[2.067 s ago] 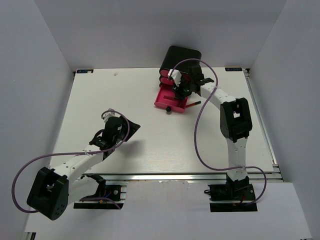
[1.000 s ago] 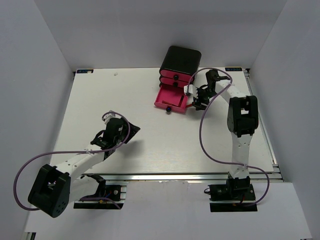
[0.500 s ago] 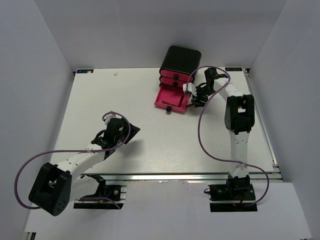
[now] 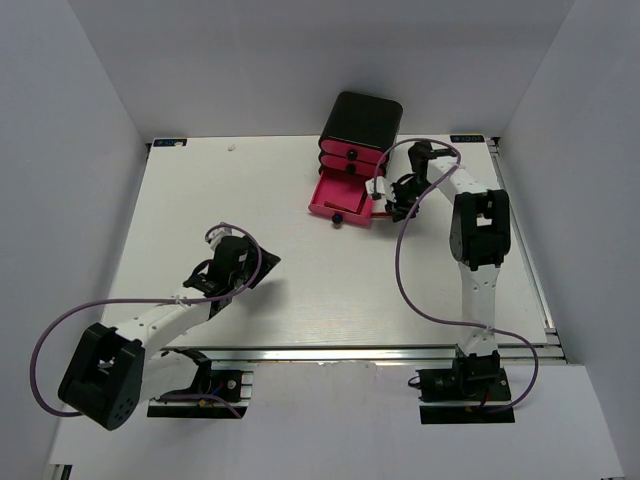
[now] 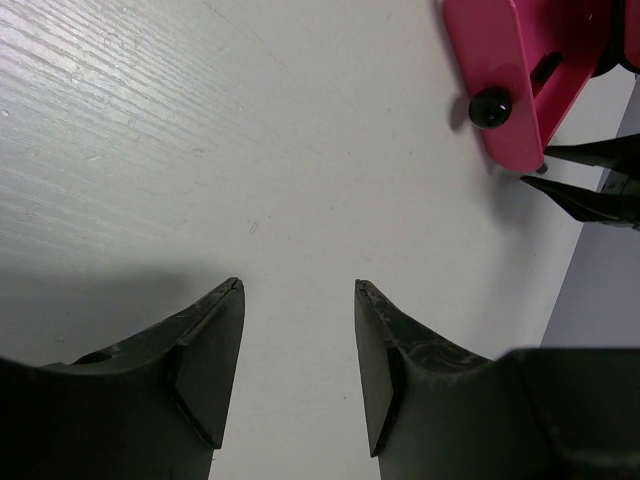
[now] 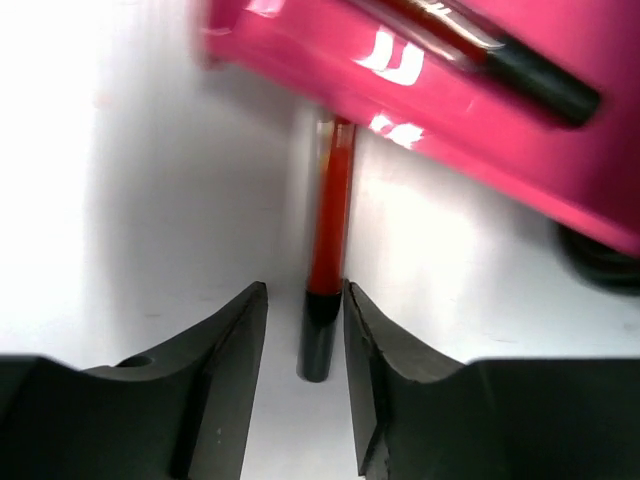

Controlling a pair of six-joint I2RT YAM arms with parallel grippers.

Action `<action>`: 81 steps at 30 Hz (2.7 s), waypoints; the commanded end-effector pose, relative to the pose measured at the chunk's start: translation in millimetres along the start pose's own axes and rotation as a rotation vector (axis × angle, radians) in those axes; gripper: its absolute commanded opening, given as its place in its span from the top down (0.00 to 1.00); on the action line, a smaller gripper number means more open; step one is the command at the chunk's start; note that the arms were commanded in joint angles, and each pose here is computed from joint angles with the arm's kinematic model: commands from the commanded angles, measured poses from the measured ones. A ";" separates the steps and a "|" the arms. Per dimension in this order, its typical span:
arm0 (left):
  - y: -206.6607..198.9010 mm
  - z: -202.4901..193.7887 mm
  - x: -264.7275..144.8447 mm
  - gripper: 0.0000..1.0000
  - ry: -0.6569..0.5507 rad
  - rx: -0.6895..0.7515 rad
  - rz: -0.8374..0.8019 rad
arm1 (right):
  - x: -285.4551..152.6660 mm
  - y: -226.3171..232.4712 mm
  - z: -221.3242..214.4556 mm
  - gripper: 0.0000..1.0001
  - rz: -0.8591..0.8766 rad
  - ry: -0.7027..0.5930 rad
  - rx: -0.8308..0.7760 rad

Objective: Organize the makeup

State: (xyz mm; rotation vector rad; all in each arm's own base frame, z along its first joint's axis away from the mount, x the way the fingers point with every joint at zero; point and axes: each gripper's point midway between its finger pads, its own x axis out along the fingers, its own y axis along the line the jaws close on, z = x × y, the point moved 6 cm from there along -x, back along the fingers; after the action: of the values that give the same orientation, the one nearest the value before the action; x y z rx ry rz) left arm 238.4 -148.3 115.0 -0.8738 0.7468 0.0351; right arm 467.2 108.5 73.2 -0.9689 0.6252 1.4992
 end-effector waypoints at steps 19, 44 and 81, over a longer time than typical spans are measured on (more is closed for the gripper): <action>-25.3 7.4 5.8 0.42 -0.006 -0.044 -0.105 | -34.1 60.0 14.6 0.96 -0.121 0.005 0.247; -49.1 5.4 12.7 0.42 0.046 -0.119 -0.220 | -12.5 -47.1 146.3 0.53 -0.408 -0.267 0.385; -135.9 -11.8 202.3 0.41 0.153 -0.223 -0.085 | -128.4 69.6 131.4 1.00 -0.613 -0.570 0.337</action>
State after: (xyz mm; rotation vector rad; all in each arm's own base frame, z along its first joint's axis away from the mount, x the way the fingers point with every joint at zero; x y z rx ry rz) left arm 414.9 -297.7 74.3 -1.1187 0.9162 -0.0388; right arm 370.3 135.8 229.9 -0.3859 0.1744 0.9939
